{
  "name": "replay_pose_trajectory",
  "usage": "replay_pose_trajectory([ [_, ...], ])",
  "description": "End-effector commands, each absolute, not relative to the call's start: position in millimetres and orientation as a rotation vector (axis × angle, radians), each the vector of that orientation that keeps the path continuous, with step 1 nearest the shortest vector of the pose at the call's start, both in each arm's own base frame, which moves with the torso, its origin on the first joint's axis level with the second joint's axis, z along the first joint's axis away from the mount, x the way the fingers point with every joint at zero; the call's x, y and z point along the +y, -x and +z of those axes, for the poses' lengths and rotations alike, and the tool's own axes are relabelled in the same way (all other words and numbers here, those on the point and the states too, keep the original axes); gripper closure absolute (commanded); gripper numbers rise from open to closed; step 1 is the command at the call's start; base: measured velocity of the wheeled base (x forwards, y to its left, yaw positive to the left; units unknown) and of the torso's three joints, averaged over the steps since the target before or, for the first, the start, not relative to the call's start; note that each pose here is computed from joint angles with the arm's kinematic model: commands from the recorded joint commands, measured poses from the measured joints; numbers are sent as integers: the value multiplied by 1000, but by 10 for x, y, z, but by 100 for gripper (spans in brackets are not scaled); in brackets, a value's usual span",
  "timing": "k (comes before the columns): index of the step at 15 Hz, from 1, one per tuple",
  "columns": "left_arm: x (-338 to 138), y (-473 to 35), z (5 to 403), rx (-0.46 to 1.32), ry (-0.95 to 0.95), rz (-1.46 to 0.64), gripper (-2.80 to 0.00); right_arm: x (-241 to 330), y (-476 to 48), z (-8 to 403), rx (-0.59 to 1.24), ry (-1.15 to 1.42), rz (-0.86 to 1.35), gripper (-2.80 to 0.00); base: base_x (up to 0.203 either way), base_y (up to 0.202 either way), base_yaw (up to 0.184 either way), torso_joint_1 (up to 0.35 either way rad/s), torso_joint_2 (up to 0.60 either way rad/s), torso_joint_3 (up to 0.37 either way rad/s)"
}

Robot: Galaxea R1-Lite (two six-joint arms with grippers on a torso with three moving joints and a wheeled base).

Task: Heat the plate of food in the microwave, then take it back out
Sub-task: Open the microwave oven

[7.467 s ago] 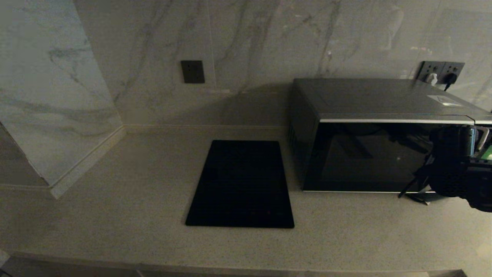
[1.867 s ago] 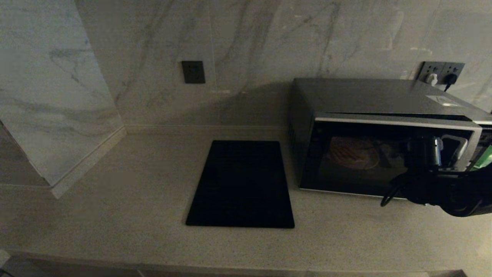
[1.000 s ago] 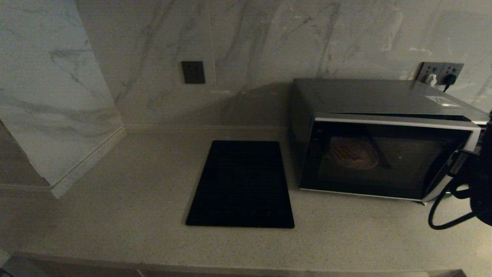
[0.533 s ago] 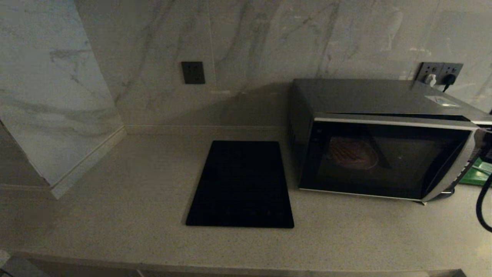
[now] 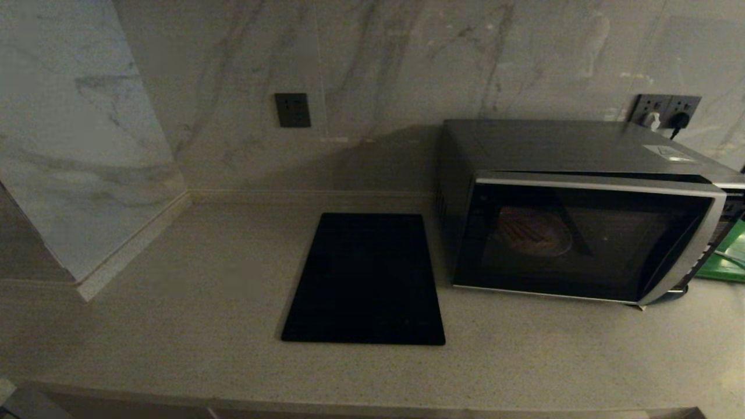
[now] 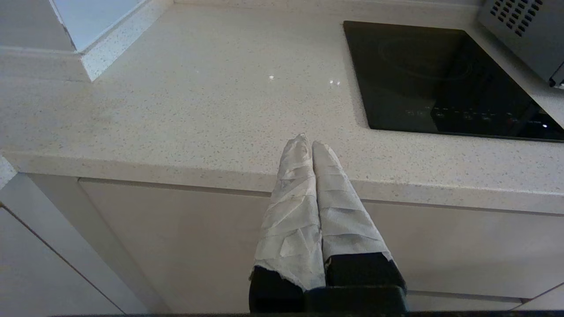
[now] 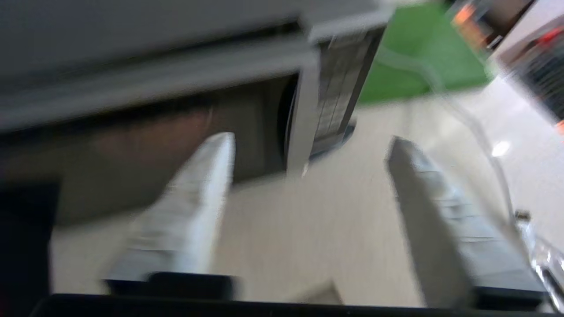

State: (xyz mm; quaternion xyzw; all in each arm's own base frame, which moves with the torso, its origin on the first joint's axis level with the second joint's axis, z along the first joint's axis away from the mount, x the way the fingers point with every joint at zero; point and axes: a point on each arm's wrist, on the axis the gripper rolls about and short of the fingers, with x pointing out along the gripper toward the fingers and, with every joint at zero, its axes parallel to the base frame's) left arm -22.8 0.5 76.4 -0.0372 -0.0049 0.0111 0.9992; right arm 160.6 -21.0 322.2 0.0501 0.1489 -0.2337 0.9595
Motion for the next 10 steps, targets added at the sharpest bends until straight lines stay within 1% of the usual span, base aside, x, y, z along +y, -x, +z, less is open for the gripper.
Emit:
replay_pose_trajectory([
  [1, 5, 227, 765, -9, 75, 23, 0, -234, -1607, 3241, 339, -112, -442, 0, 0, 0, 0, 0, 0, 0],
  [7, 5, 227, 765, -9, 75, 23, 0, -245, -1599, 3312, 410, -134, -360, 0, 0, 0, 0, 0, 0, 0],
  [10, 5, 227, 765, -9, 75, 23, 0, -260, -1625, 3346, 424, -139, -354, 0, 0, 0, 0, 0, 0, 0],
])
